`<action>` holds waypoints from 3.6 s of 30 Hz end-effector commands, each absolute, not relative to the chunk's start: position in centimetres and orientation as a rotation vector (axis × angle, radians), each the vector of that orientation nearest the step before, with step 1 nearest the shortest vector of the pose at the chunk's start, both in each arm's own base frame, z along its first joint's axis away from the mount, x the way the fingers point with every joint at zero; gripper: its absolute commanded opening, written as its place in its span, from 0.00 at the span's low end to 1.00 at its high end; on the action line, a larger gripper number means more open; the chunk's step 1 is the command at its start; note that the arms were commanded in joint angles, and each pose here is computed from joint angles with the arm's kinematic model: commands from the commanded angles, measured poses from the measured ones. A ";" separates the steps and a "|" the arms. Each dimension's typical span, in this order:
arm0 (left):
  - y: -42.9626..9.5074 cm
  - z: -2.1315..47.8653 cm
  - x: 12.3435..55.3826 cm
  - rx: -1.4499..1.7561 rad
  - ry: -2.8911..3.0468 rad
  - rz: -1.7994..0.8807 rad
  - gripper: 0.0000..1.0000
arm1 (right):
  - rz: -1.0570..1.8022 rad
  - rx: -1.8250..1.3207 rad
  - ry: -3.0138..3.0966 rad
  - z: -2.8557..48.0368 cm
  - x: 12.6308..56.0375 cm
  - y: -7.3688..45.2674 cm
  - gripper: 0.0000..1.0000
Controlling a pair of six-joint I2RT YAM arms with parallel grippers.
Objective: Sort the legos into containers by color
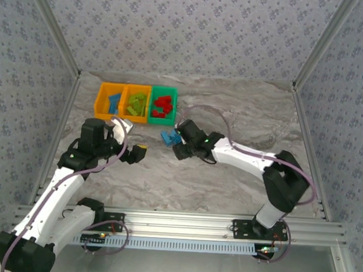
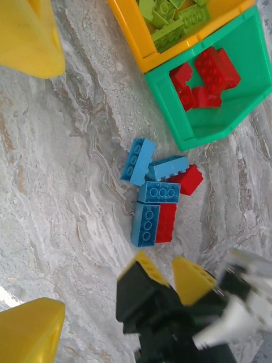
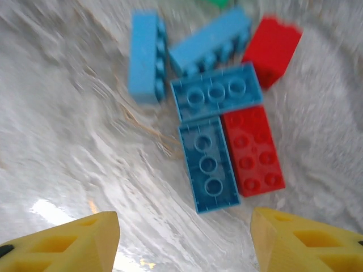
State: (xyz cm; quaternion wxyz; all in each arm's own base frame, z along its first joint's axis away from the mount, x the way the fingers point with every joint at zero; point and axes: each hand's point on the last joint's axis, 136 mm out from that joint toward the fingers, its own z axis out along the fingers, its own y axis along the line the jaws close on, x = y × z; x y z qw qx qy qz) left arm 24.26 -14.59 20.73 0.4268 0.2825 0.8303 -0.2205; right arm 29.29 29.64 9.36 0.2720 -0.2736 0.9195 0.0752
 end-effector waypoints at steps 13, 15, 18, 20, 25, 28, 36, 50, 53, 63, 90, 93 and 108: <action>-14.3 21.1 24.0 0.748 2.073 -0.483 0.99 | 0.239 -0.528 2.579 6.5 32.3 28.5 0.47; -14.2 21.1 24.0 0.747 2.074 -0.477 0.99 | 0.253 -0.559 2.577 6.4 31.9 29.4 0.45; -14.1 21.0 24.0 0.748 2.077 -0.470 0.99 | 0.198 -0.571 2.567 5.9 31.8 29.7 0.45; -14.1 21.0 24.0 0.747 2.079 -0.469 0.99 | 0.147 -0.524 2.573 5.4 32.4 28.9 0.42; -14.2 20.9 24.1 0.752 2.080 -0.464 0.99 | 0.164 -0.470 2.510 7.1 33.0 27.8 0.39; -14.1 20.9 24.1 0.750 2.082 -0.459 0.99 | 0.186 -0.445 2.494 7.6 33.7 27.2 0.40; -14.0 20.9 24.1 0.749 2.084 -0.452 0.99 | 0.280 -0.419 2.589 4.2 35.7 27.3 0.41; -14.0 20.9 24.1 0.749 2.083 -0.445 0.99 | -0.022 0.002 2.717 1.0 34.3 17.7 0.38; -14.0 20.8 24.1 0.749 2.086 -0.446 0.99 | 0.015 -0.009 2.690 2.1 34.0 17.3 0.40; -13.8 20.7 24.1 0.750 2.093 -0.430 0.99 | 0.167 -0.130 2.690 4.0 35.3 21.0 0.60; -16.1 23.2 22.3 0.852 1.913 -0.574 0.99 | 0.489 -0.390 2.272 18.6 40.2 32.3 0.23; -14.1 23.0 23.5 0.761 1.955 -0.428 0.99 | 0.461 -0.387 2.203 18.9 43.9 34.3 0.23; -13.4 22.5 23.9 0.742 1.975 -0.371 0.99 | 0.445 -0.481 2.200 20.0 50.0 40.4 0.54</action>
